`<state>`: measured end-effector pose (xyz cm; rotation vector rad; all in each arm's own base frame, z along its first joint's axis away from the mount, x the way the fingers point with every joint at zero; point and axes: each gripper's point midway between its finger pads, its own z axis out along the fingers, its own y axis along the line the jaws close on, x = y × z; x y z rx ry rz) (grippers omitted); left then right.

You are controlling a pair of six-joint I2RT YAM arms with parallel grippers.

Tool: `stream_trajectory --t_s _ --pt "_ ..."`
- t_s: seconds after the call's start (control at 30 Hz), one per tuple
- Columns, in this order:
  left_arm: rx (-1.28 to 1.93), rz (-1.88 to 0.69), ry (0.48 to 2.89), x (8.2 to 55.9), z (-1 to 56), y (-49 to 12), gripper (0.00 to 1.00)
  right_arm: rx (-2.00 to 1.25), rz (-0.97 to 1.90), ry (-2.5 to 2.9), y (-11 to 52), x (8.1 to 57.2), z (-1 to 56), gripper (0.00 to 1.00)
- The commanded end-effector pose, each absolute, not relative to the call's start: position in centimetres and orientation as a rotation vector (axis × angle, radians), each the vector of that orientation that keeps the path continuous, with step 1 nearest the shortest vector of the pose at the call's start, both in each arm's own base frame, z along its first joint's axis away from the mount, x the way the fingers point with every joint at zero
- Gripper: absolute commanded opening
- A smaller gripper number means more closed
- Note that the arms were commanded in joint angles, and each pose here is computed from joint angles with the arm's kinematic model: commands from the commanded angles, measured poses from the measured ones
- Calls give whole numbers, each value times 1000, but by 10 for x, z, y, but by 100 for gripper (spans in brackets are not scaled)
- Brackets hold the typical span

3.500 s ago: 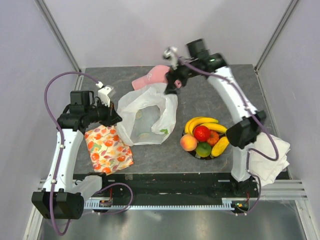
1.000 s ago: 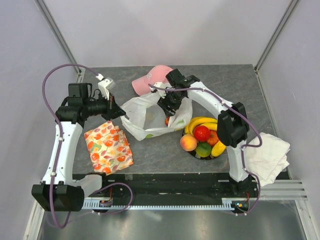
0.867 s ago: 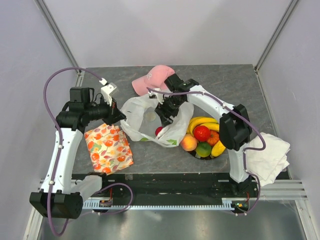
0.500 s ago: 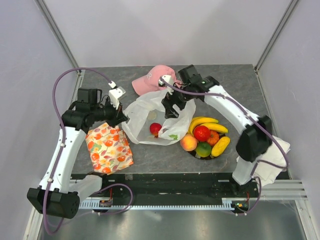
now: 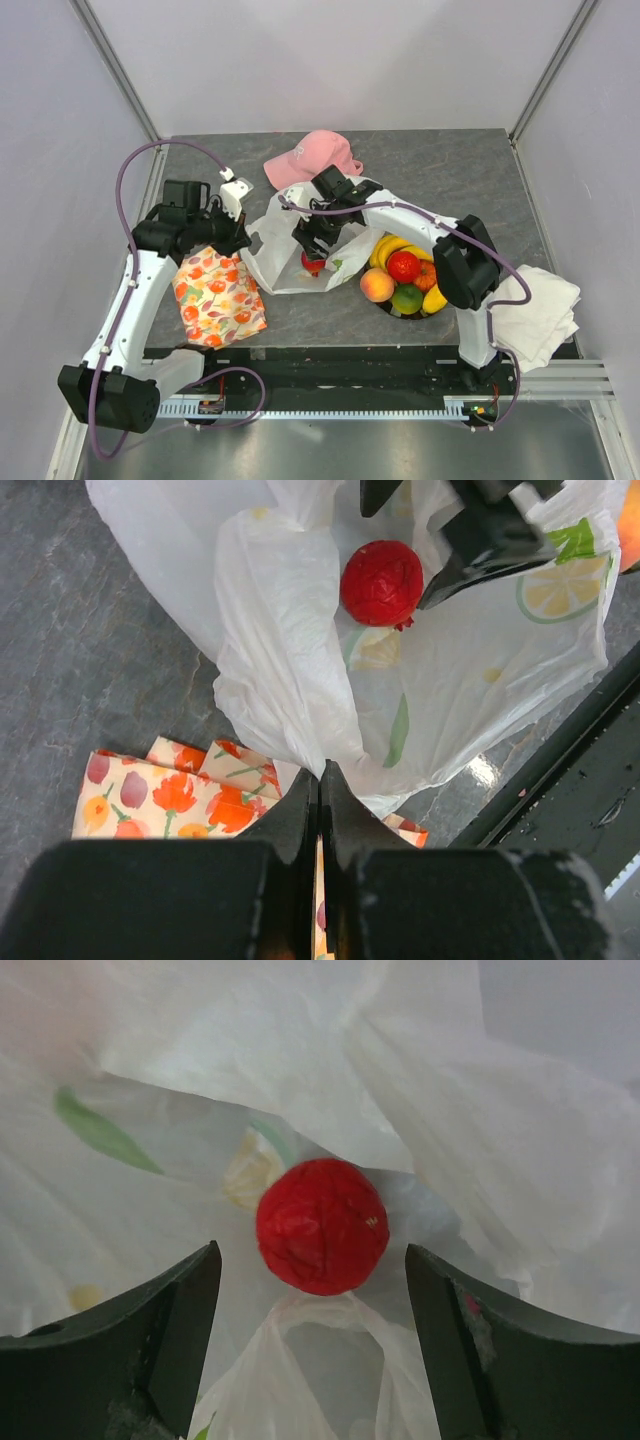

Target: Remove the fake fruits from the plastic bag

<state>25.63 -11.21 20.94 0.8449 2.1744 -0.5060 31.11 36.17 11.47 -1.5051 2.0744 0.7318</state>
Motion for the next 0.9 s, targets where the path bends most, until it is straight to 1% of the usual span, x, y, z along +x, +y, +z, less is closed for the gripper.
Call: stream_trajectory --t_s 0.0,0.07,0.37,0.43,0.47,0.5,0.57,0.6,0.63,0.7,0.73,0.77,0.8,0.83,0.87 --pt "787 -449 2126 260 226 -108 2 -1339 535 2105 367 344 114 83" --pt "786 -460 2131 260 225 -109 1 -1331 470 2136 367 348 100 83" --pt "768 -481 2136 261 223 -109 2 -1456 538 2170 394 312 66 86" --pt "758 -478 2132 260 225 -107 1 -1460 535 2188 395 308 60 84" --pt "753 -476 2131 261 225 -107 2 -1465 538 2192 397 305 57 81" --pt "745 -471 2130 261 226 -105 2 -1451 542 2195 398 307 58 73" --pt "740 -471 2126 261 229 -105 2 -1437 528 2178 399 310 66 63" --pt "735 -469 2129 261 228 -104 2 -1442 483 2160 396 315 71 53" --pt "734 -472 2129 261 228 -104 2 -1455 463 2148 393 315 77 47" --pt "734 -468 2135 261 226 -103 1 -1455 460 2091 390 319 108 39" --pt "734 -469 2140 262 224 -103 1 -1483 478 2070 387 314 119 39" --pt "735 -473 2147 262 222 -103 1 -1464 511 2018 382 313 149 38" --pt "736 -477 2151 263 220 -103 1 -1456 540 1995 377 310 162 38" --pt "738 -485 2152 263 219 -104 2 -1450 618 1953 376 304 180 38" --pt "739 -488 2154 265 218 -105 2 -1391 644 1900 362 306 215 38"
